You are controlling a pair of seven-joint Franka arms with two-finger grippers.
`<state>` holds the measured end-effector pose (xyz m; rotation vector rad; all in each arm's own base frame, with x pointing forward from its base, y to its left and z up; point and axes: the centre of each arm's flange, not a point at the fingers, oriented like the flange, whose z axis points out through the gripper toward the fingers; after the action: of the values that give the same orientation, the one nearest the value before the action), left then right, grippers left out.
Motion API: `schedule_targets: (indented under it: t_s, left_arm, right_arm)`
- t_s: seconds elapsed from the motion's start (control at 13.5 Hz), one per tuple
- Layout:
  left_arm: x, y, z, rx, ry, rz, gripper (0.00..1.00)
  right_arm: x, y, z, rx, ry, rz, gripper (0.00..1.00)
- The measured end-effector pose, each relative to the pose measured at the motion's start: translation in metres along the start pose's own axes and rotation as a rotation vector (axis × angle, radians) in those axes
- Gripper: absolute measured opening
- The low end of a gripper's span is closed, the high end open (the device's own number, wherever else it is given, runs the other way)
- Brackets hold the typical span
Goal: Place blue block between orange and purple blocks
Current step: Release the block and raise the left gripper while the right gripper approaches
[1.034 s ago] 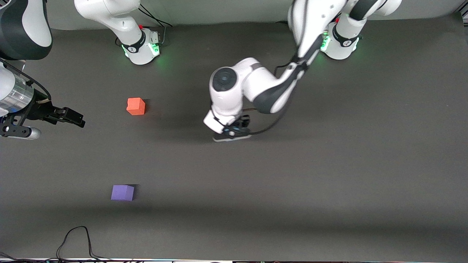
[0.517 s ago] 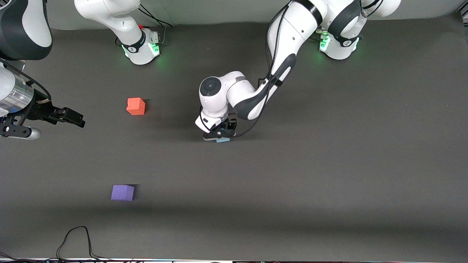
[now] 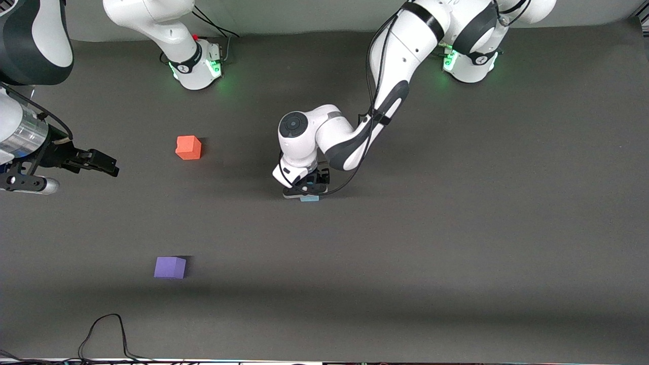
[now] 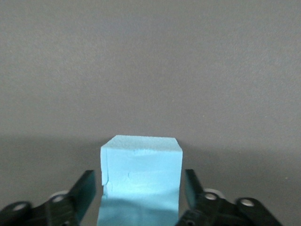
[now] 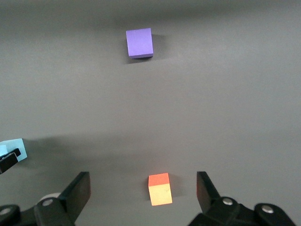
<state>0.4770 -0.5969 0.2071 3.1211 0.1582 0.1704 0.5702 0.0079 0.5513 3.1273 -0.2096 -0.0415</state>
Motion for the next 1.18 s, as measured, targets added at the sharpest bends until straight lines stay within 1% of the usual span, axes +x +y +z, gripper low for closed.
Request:
schedule_targets:
  t_s: [0.07, 0.22, 0.3, 0.37, 0.44, 0.59, 0.74, 0.81, 0.96, 1.18]
  left_arm:
    - [0.004, 0.000, -0.005, -0.003, 0.005, -0.005, 1.00]
    - [0.026, -0.010, -0.030, 0.017, 0.003, -0.036, 1.00]
    - [0.042, -0.020, -0.052, 0.026, -0.010, -0.056, 1.00]
    - [0.060, -0.033, -0.079, 0.024, -0.032, -0.070, 1.00]
    - [0.083, -0.054, -0.110, 0.011, -0.070, -0.078, 1.00]
    - [0.136, -0.118, -0.170, -0.020, -0.152, -0.077, 1.00]
    - [0.182, -0.205, -0.214, -0.053, -0.198, -0.062, 1.00]
    - [0.196, -0.254, -0.231, -0.063, -0.216, -0.047, 1.00]
    - [0.205, -0.337, -0.256, -0.057, -0.256, 0.004, 1.00]
    - [0.203, -0.450, -0.291, -0.038, -0.324, 0.093, 1.00]
  right_arm:
    - [0.000, 0.000, 0.001, 0.000, -0.001, -0.001, 1.00]
    - [0.001, -0.001, 0.005, -0.003, -0.010, -0.010, 1.00]
    - [0.002, -0.001, 0.008, -0.005, -0.016, -0.025, 1.00]
    - [0.003, -0.003, 0.010, -0.005, -0.021, -0.043, 1.00]
    - [0.003, -0.008, 0.011, -0.001, -0.022, -0.064, 1.00]
    - [0.001, -0.033, 0.011, 0.050, -0.021, -0.108, 1.00]
    - [-0.003, -0.071, 0.007, 0.101, -0.021, -0.152, 1.00]
    - [-0.006, -0.096, 0.008, 0.114, -0.025, -0.170, 1.00]
    - [-0.015, -0.153, 0.015, 0.122, -0.039, -0.167, 1.00]
    - [-0.038, -0.256, 0.045, 0.116, -0.012, -0.158, 1.00]
